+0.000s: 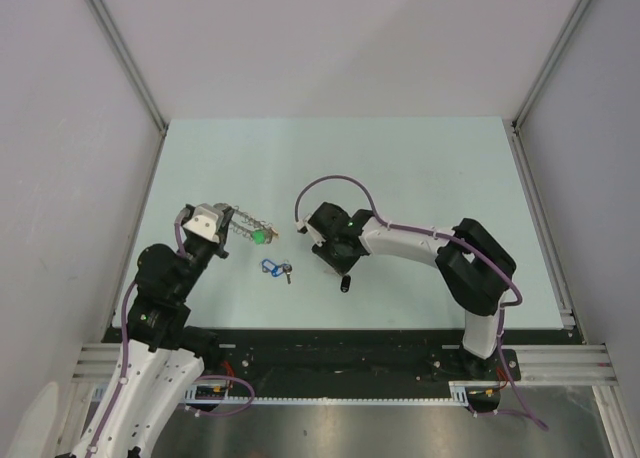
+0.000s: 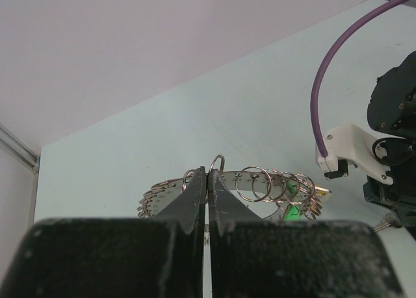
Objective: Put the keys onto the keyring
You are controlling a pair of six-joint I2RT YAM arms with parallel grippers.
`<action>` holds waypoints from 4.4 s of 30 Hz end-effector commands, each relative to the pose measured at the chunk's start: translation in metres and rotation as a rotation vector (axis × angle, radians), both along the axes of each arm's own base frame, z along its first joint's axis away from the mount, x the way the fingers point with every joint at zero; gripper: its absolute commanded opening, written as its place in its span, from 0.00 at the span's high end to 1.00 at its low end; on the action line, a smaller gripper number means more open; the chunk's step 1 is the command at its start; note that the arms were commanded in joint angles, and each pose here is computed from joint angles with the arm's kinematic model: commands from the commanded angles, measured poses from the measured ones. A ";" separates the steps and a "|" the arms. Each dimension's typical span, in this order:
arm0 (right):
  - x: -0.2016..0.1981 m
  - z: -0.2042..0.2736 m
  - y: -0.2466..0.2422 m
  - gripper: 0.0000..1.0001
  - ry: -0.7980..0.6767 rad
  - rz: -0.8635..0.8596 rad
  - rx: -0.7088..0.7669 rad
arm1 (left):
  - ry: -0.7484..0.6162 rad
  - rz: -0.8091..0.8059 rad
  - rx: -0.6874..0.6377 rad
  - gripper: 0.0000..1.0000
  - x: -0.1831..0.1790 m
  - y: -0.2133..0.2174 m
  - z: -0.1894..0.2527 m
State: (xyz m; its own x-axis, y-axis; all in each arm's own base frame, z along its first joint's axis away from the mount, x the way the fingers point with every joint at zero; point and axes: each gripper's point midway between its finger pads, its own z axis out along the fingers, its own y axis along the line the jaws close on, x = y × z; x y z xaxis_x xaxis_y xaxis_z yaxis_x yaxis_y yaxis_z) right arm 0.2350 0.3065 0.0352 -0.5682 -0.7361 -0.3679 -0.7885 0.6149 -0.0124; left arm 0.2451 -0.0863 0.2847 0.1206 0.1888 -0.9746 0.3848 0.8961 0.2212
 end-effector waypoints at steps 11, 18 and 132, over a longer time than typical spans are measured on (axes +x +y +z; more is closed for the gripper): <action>0.003 -0.005 0.000 0.82 -0.022 0.026 -0.097 | -0.078 0.016 -0.022 1.00 0.001 0.003 0.020; 0.006 0.009 0.000 0.99 -0.056 0.021 -0.084 | -0.078 0.015 -0.022 1.00 0.001 0.003 0.020; -0.045 0.282 0.026 1.00 -0.686 0.571 1.164 | -0.056 -0.954 0.018 1.00 -0.055 -0.163 0.019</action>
State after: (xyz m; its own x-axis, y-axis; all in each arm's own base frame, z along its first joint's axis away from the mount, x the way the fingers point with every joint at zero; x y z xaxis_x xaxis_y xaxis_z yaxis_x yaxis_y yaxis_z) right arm 0.1875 0.3291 0.2923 0.1631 0.0619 -0.9847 -0.9790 0.1342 -0.1537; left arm 0.1938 -0.2491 0.2826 0.2138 0.0483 -0.9757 0.9549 0.2002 0.2191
